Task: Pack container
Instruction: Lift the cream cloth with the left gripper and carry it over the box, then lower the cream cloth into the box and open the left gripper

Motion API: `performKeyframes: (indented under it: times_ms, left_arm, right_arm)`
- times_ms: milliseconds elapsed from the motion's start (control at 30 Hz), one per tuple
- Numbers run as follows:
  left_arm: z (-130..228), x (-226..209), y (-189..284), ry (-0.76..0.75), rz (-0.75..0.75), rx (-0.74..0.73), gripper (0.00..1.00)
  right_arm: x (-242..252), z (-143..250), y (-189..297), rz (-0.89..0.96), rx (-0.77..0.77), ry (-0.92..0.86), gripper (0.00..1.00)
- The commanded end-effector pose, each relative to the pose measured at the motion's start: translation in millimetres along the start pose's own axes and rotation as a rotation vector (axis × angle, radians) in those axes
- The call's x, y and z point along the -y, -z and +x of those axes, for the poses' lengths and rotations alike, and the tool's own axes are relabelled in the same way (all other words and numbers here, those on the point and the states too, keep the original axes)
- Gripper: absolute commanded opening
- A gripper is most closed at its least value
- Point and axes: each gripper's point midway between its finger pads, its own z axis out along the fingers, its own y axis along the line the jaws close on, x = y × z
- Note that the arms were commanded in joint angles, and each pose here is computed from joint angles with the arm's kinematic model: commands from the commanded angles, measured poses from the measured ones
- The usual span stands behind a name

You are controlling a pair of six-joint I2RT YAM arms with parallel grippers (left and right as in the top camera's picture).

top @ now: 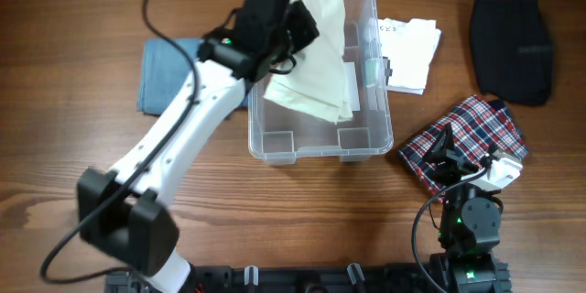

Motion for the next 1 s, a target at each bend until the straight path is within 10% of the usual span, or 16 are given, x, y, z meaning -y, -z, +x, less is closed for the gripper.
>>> performKeyframes:
  times_ms: [0,967]
  left_arm:
    - [-2.2,21.9,-5.7,0.006,0.053,0.021,0.04]
    - [49.8,-34.5,-52.7,0.13,-0.175,-0.042,0.1]
  right_arm:
    - [2.6,0.2,-0.5,0.014,0.001,0.019,1.0]
    - [2.7,0.1,-0.5,0.014,0.001,0.019,1.0]
